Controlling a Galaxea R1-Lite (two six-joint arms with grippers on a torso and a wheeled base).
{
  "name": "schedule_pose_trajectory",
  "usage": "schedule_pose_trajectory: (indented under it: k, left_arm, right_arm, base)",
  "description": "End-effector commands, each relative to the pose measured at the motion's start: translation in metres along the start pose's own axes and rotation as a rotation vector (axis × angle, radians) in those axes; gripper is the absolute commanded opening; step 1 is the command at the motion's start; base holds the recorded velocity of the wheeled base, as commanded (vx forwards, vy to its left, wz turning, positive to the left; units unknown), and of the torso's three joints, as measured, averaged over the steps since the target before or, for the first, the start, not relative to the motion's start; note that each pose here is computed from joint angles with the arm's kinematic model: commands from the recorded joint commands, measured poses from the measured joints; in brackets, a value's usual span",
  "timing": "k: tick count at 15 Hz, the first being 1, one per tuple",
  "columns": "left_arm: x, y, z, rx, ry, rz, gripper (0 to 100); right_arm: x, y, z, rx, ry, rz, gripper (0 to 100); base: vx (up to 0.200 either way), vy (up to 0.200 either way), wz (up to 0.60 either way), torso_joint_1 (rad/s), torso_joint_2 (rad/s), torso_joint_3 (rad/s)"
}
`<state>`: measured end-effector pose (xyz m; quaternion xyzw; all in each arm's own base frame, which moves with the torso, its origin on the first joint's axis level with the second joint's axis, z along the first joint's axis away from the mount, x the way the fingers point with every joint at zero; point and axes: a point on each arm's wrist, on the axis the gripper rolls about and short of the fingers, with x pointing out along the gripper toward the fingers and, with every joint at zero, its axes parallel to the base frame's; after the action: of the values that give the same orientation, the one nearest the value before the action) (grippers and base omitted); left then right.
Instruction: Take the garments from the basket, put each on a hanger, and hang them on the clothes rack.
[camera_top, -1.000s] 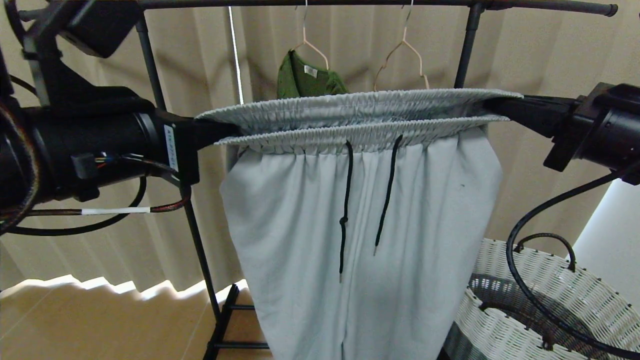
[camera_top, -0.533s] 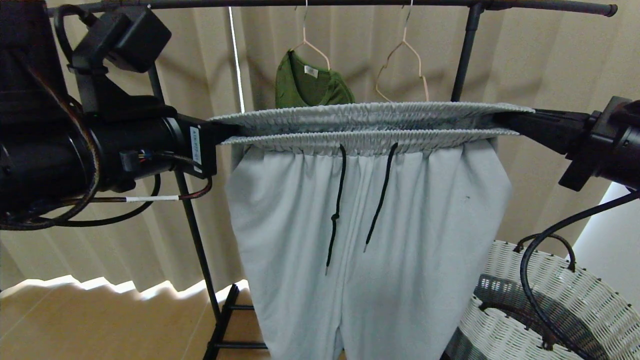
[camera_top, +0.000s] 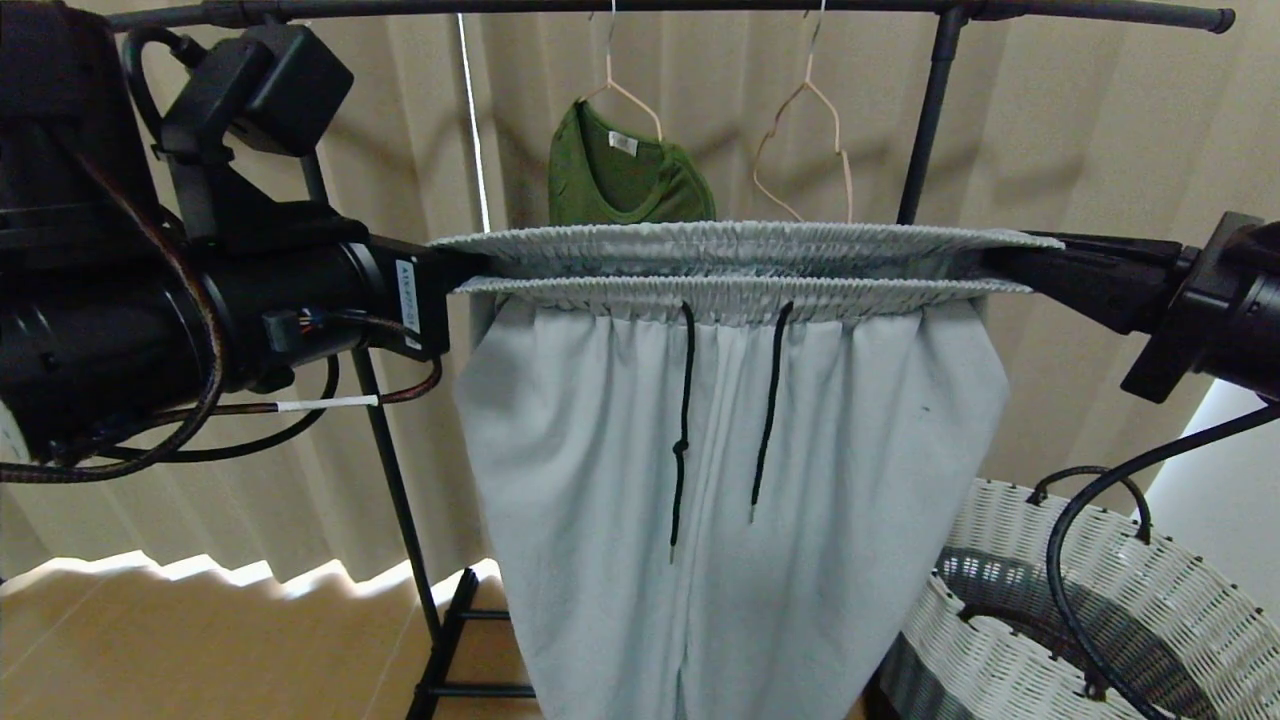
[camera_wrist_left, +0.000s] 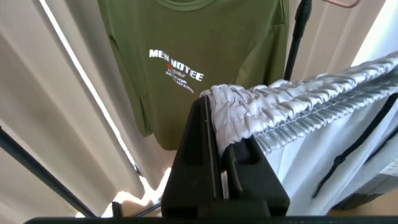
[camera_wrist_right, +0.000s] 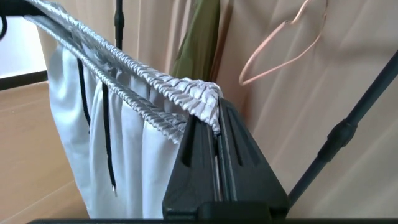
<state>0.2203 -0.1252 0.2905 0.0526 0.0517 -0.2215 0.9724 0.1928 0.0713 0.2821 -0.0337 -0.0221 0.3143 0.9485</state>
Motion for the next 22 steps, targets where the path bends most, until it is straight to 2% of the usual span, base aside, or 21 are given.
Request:
schedule_pose_trajectory:
  k: [1,4,7,10,13,15,17,19,22]
  left_arm:
    - [-0.001,0.001,0.001,0.0,-0.005,0.002,0]
    - [0.001,0.009,-0.003,-0.003,0.009,0.033,0]
    - [0.004,0.026,-0.004,-0.009,0.016,0.101,0]
    - [0.004,0.037,-0.005,-0.013,0.021,0.142,0]
    - [0.004,0.038,-0.006,-0.007,0.025,0.146,0]
    - [-0.002,0.044,-0.009,-0.008,0.032,0.172,0]
    - [-0.018,0.05,-0.017,-0.015,0.045,0.199,0]
    - [-0.026,0.057,-0.028,-0.022,0.067,0.232,0]
    - [-0.032,0.064,-0.047,-0.045,0.075,0.27,0]
  right_arm:
    - [0.002,0.0,0.0,0.001,0.0,0.004,100]
    - [0.001,0.001,-0.008,0.005,0.019,0.007,100]
    - [-0.004,0.015,-0.004,0.003,-0.005,0.069,100]
    - [-0.01,0.017,-0.006,0.004,-0.009,0.072,100]
    - [-0.01,0.017,-0.022,-0.005,-0.002,0.062,100]
    - [-0.016,0.015,-0.036,-0.046,0.04,0.02,100]
    - [-0.029,0.018,-0.056,-0.139,0.068,-0.005,100]
    - [-0.037,0.011,-0.074,-0.206,0.093,-0.065,100]
    - [-0.043,-0.002,-0.082,-0.228,0.139,-0.14,100]
  base:
    - [0.0,0.0,0.0,0.0,0.0,0.0]
    - [0.0,0.0,0.0,0.0,0.0,0.0]
    - [0.0,0.0,0.0,0.0,0.0,0.0]
    - [0.0,0.0,0.0,0.0,0.0,0.0]
    - [0.0,0.0,0.0,0.0,0.0,0.0]
    - [0.0,0.0,0.0,0.0,0.0,0.0]
    - [0.0,0.0,0.0,0.0,0.0,0.0]
    - [0.0,0.0,0.0,0.0,0.0,0.0]
    - [0.0,0.0,0.0,0.0,0.0,0.0]
